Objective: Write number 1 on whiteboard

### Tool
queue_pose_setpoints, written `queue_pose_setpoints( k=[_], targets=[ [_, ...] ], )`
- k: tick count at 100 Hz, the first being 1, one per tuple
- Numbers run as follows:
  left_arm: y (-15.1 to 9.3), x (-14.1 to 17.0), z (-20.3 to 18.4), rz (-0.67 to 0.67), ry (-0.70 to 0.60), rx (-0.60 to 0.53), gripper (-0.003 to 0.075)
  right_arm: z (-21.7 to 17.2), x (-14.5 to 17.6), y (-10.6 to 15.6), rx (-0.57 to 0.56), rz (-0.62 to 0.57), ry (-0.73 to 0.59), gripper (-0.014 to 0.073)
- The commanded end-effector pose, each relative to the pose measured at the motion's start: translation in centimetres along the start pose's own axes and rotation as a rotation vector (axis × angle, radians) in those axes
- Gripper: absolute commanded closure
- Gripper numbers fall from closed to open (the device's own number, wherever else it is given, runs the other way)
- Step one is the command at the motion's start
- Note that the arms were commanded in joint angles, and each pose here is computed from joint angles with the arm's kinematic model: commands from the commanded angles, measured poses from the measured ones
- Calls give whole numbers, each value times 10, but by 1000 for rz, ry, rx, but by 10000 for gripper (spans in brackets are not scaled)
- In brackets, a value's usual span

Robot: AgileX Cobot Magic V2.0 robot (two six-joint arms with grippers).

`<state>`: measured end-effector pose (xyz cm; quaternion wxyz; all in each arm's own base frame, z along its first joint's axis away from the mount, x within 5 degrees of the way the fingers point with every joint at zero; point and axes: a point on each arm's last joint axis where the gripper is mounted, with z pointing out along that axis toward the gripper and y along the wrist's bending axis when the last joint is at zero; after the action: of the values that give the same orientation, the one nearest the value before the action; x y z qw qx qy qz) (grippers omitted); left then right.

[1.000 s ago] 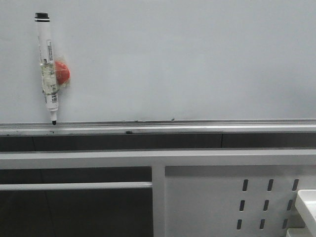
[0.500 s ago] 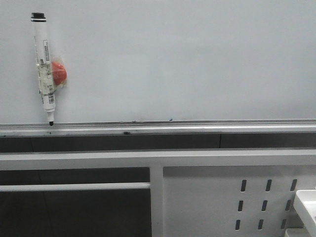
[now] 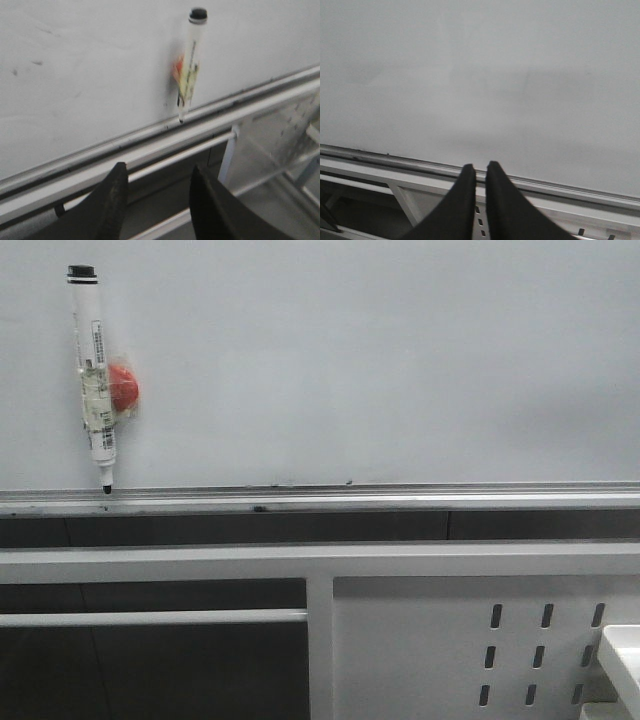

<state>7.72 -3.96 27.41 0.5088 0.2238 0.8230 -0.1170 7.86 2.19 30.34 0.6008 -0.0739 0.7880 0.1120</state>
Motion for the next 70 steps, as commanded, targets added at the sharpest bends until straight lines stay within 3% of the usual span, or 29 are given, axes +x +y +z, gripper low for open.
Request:
queue_pose_setpoints(
  k=[1,9,16,32,39,53,70],
  targets=[
    [1,-9,3,55,47,17,455,-1,-18,3,-25,-3,-109,397],
    [0,-7,10,71,127,40,470,-1,-18,3,-25,-3,-109,238],
    [-2,-14,15,23,76,52,470,-1,-18,3,-25,-3,-107,168],
    [-3,-41,20,-222,-238,70,470,-1,-18,3,-25,-3,-107,162],
    [0,-43,24,-270,-304,49,461,-1,-18,3,-25,-3,-107,162],
    [-2,-38,39,-258,-289,46,407,-1,-18,3,-25,-3,-107,162],
    [-15,-35,61,-206,-211,102,401,-1,-18,3,-25,-3,-105,162]
  ],
)
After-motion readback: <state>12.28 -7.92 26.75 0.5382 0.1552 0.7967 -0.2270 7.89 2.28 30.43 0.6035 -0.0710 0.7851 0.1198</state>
